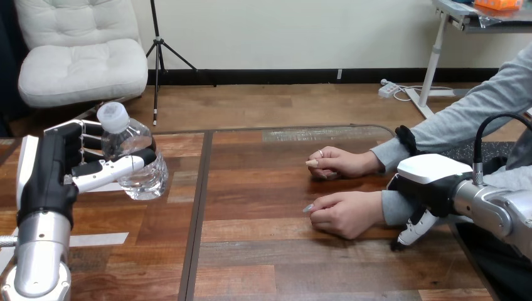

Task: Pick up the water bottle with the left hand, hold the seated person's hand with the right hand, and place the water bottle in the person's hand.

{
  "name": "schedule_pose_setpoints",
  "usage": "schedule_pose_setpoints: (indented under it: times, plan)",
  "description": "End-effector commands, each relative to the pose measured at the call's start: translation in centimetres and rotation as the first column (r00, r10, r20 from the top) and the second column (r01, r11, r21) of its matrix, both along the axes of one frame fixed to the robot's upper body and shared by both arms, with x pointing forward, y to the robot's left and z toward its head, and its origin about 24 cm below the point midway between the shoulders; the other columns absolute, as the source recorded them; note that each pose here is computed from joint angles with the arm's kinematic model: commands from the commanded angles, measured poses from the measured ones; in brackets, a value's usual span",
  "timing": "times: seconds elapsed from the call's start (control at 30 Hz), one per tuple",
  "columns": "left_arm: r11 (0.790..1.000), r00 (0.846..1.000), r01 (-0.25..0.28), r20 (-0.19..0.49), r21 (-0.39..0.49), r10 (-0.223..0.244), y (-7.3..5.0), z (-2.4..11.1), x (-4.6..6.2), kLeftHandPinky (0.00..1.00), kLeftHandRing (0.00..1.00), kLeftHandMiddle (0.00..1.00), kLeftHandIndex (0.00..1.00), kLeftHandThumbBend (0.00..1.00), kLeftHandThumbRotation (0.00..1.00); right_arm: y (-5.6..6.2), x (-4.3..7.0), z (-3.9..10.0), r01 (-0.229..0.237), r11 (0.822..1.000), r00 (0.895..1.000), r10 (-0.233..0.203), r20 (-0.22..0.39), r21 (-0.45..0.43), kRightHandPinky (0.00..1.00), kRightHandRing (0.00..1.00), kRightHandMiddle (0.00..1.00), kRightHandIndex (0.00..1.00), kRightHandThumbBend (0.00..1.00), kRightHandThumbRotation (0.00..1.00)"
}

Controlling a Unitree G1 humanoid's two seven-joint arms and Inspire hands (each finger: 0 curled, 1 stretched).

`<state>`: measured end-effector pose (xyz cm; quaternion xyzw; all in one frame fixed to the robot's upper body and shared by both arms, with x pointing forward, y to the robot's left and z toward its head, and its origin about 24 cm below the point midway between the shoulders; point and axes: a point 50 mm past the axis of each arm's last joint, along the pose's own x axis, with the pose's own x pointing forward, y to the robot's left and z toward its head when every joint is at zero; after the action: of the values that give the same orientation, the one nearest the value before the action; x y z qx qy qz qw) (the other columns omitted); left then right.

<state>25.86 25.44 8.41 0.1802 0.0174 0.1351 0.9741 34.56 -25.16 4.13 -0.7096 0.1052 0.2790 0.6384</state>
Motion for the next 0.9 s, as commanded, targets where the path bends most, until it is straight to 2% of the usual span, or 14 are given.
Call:
schedule_pose_setpoints:
  times: [0.0, 0.5, 0.87]
  plan:
    - [0.999, 0.99, 0.032, 0.135, 0.021, -0.035, -0.64, 2.9, 0.58, 0.31, 0.36, 0.4, 0.43, 0.7, 0.0, 1.49, 1.6, 1.89, -0.026, 0.999, 0.996, 0.025, 0.085, 0.021, 0.51, 0.55, 0.57, 0.58, 0.78, 0.37]
    - [0.999, 0.99, 0.03, 0.135, 0.02, -0.032, -0.67, 2.86, 0.54, 0.31, 0.36, 0.4, 0.43, 0.71, 0.0, 1.73, 1.92, 2.14, -0.011, 1.0, 0.994, 0.008, 0.107, 0.026, 0.45, 0.53, 0.56, 0.59, 0.82, 0.51]
    - [0.999, 0.99, 0.031, 0.134, 0.02, -0.033, -0.63, 2.8, 0.53, 0.32, 0.36, 0.4, 0.43, 0.71, 0.0, 1.87, 2.08, 2.28, -0.008, 1.0, 0.993, 0.005, 0.12, 0.028, 0.42, 0.49, 0.54, 0.58, 0.83, 0.47]
